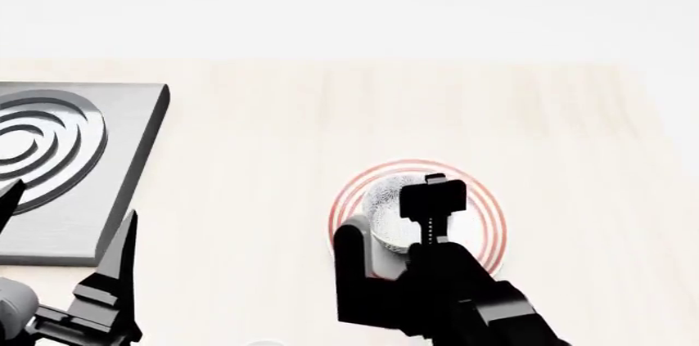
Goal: Pick the akita bowl between the plate and the ramekin and place it on the plate.
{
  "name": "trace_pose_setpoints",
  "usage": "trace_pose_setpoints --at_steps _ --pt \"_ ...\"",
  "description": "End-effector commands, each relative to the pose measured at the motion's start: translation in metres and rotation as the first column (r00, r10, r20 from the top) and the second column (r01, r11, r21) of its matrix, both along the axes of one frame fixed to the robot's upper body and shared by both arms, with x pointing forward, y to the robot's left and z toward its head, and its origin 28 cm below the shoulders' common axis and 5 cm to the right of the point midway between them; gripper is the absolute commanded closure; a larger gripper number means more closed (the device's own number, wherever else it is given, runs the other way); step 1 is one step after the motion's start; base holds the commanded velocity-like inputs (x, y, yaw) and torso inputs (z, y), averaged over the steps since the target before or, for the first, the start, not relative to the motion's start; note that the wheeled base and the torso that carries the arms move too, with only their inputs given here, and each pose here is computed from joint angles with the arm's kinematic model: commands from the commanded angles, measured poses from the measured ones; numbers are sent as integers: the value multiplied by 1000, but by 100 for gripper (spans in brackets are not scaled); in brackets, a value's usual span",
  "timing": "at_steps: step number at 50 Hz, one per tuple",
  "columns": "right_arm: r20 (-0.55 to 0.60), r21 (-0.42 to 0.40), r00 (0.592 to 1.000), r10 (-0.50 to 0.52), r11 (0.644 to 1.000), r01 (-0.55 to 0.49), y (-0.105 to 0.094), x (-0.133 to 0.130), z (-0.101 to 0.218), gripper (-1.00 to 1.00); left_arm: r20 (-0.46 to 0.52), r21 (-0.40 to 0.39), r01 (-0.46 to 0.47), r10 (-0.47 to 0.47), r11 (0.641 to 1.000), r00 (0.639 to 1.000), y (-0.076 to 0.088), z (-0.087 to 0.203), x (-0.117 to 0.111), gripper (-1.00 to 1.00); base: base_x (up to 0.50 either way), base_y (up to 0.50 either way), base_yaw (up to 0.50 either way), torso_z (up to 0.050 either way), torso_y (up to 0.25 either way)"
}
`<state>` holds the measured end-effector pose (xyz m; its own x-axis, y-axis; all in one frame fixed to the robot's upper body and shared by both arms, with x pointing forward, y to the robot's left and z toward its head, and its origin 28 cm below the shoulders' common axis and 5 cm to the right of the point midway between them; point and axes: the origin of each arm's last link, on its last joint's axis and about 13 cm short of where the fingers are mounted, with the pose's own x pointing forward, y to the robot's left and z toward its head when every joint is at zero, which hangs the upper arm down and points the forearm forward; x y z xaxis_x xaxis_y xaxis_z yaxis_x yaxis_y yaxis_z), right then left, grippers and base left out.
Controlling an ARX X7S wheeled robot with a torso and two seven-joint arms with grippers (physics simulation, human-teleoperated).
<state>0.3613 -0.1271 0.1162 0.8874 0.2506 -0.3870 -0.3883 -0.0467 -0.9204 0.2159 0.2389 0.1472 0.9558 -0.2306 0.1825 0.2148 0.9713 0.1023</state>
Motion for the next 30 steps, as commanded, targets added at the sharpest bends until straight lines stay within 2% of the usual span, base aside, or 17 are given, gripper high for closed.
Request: trace_pose_setpoints --at_steps 1,6,7,17,24,30 --pt "40 40 999 22 999 -24 1 -13 24 -100 0 0 -1 1 1000 1000 0 1 -1 -100 0 0 0 0 0" --pt "79 46 996 34 998 -38 0 -20 35 -100 0 1 -2 2 1000 1000 0 1 -1 -100 0 0 0 0 0" --pt "86 76 996 34 996 -41 1 -24 43 -100 0 1 -3 3 1000 1000 0 1 -1 -100 0 0 0 0 0" --pt "162 137 984 69 986 -91 0 -48 80 -100 -1 5 -5 5 1000 1000 0 1 -1 -100 0 0 0 0 0" --pt "214 213 974 81 969 -127 -3 -73 96 -100 3 1 -11 11 1000 1000 1 2 -2 -100 0 0 0 0 0" --pt "280 333 958 54 931 -150 -14 -104 104 -100 27 -10 -26 27 1000 999 4 7 -2 -100 0 0 0 0 0"
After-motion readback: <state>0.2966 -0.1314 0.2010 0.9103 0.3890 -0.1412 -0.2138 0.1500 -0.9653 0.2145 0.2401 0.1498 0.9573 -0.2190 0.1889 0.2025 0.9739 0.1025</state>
